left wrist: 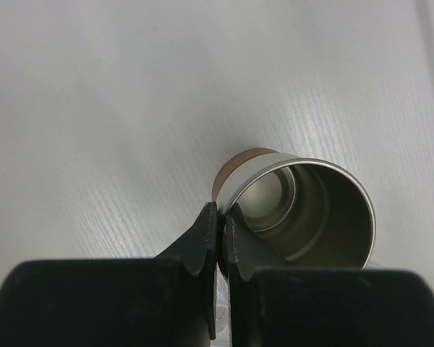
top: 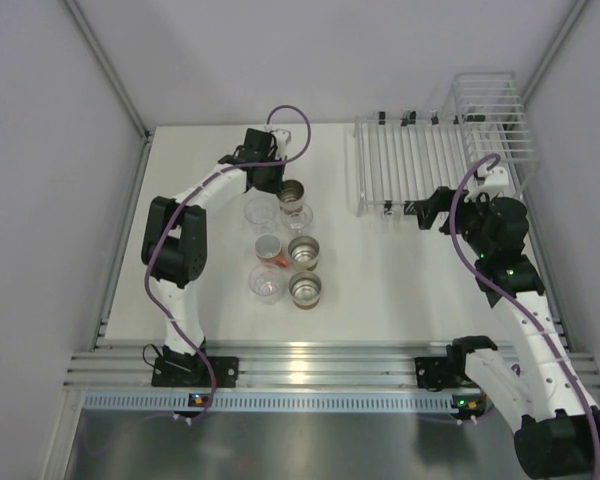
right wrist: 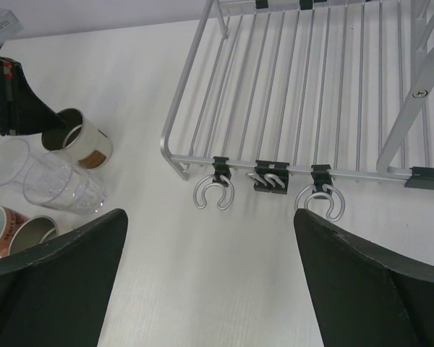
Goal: Load the cups into the dish rack
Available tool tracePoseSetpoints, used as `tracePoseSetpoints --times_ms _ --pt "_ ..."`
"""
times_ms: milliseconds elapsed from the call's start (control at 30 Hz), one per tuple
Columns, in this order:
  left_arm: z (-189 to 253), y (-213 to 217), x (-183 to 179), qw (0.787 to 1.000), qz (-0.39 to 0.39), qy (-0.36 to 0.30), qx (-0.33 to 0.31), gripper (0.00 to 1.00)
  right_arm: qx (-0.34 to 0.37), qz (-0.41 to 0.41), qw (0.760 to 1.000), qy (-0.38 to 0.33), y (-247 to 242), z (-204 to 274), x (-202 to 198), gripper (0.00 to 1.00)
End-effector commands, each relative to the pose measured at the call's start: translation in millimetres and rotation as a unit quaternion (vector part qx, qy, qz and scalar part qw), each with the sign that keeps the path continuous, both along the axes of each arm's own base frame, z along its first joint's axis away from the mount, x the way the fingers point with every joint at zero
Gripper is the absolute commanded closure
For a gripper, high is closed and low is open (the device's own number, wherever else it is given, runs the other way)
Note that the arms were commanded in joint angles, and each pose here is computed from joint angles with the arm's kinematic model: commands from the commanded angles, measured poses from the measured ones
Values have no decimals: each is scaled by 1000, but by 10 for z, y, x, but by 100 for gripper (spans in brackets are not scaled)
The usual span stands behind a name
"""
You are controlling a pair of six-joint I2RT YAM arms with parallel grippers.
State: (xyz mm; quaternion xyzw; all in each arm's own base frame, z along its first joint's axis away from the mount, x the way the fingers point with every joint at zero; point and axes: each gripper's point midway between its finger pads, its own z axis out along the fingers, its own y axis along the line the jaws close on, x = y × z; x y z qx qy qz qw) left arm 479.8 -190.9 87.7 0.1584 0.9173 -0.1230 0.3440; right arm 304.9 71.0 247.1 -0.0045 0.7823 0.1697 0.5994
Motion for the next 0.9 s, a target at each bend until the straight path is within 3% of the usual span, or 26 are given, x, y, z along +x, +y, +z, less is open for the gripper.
tracePoseSetpoints --times_ms 0,233,333,433,500,567,600,667,700,767,800,867 --pt "149 -18 91 1000 9 -14 -12 100 2 -6 1000 -26 -25 130 35 1" --pt "683 151 275 995 60 -81 -22 100 8 4 999 -35 11 184 37 1" --pt "1078 180 315 988 79 -120 -54 100 12 15 999 -47 52 256 35 1" --pt "1607 82 284 975 75 -167 -127 100 24 31 997 -65 119 375 24 1" --pt "2028 -4 190 957 64 -209 -191 100 32 42 996 -77 163 477 12 1" --pt "2149 -60 65 944 63 -213 -244 100 44 48 994 -85 191 556 -3 1" --pt "2525 -124 -35 923 38 -253 -286 100 50 56 993 -94 222 631 -12 1" --pt "2629 -170 -180 907 31 -244 -342 100 71 69 989 -112 281 776 -30 1" --pt "2908 -201 -282 885 8 -274 -376 100 81 76 987 -120 309 836 -39 1" --pt "2963 -331 -499 863 -28 -244 -442 100 114 93 978 -147 384 1026 -62 1" --pt "3153 -364 -588 840 -52 -264 -470 100 141 107 973 -145 448 1059 -79 1" --pt "3155 -472 -776 820 -81 -216 -524 100 172 130 958 -187 518 1298 -113 0"
